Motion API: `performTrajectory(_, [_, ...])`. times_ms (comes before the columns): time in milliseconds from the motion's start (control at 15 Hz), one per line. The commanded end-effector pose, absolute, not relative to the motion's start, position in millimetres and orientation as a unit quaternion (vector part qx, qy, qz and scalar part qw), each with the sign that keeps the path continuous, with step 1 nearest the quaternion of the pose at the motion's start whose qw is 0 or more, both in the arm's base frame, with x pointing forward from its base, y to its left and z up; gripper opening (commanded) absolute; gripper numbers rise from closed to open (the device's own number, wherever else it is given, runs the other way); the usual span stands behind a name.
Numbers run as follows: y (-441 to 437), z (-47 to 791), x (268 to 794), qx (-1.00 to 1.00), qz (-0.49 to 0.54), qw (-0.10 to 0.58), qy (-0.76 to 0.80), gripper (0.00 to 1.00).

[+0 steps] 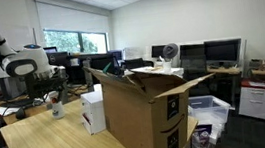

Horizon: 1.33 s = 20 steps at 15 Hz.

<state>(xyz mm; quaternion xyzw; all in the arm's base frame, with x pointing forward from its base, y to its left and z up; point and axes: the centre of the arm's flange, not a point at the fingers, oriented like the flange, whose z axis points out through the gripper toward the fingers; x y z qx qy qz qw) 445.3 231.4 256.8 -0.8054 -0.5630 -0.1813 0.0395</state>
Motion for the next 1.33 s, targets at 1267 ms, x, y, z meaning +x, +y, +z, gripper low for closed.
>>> performTrajectory(1267, [318,358,493,-0.83,0.04,-0.11,-0.545,1.0])
